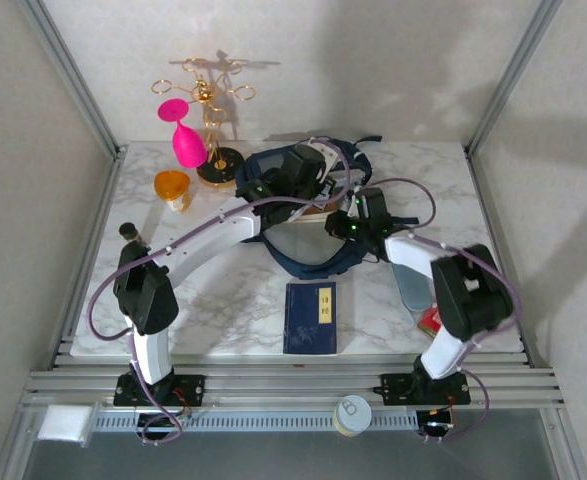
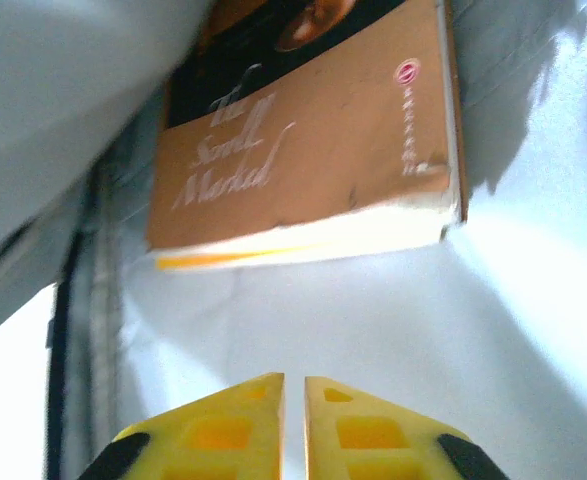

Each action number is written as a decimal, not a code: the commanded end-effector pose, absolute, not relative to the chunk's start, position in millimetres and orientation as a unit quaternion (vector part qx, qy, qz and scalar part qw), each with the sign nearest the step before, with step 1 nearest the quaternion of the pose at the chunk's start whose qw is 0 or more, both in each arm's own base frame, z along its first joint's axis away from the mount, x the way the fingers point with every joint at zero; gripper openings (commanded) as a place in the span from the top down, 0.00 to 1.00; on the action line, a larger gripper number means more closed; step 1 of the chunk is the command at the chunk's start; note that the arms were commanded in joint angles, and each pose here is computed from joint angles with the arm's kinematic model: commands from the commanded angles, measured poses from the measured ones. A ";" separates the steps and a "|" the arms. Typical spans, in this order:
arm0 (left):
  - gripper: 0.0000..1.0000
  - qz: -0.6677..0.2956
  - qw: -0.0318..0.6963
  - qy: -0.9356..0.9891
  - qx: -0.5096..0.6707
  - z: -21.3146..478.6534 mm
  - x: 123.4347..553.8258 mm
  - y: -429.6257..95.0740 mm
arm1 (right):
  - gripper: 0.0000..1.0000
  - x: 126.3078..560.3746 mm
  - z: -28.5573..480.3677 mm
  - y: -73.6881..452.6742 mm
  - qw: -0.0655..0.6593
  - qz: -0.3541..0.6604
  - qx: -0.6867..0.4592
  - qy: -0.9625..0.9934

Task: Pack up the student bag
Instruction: Place the book in the student bag, then close the student bag at the center of the table, then pick up the book from the bottom-center of the table, then pass the book.

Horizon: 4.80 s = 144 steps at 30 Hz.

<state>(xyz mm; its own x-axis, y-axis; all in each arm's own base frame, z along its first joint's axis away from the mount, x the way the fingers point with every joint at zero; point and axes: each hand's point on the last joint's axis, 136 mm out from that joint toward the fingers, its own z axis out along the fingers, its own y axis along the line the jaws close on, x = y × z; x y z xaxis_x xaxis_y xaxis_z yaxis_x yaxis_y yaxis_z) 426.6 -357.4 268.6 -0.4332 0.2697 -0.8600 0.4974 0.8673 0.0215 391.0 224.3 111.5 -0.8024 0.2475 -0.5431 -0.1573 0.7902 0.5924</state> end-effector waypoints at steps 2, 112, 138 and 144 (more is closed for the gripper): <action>0.91 -0.172 0.487 0.835 0.187 277.8 417.7 -359.4 | 0.78 354.6 136.3 194.4 0.323 0.281 0.018 0.904; 0.38 -0.262 0.315 0.911 -0.044 126.4 219.3 -256.6 | 1.00 167.1 160.8 268.4 0.140 0.469 -0.068 0.869; 0.16 -0.496 0.358 0.791 -0.027 242.8 245.2 -248.3 | 1.00 225.4 324.9 268.2 0.263 0.599 -0.126 0.746; 0.33 -0.545 0.356 0.759 -0.010 261.6 241.4 -260.8 | 1.00 232.6 308.2 271.4 0.246 0.598 -0.125 0.753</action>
<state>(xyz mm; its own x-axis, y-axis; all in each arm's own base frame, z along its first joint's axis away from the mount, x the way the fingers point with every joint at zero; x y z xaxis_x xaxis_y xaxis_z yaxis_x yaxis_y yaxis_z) 244.2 -252.4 240.1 -0.7557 -0.4014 -0.5175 0.3014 0.4884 -0.8189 233.0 267.2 288.5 -0.8764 0.1190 -0.4667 -0.4122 0.3160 0.8545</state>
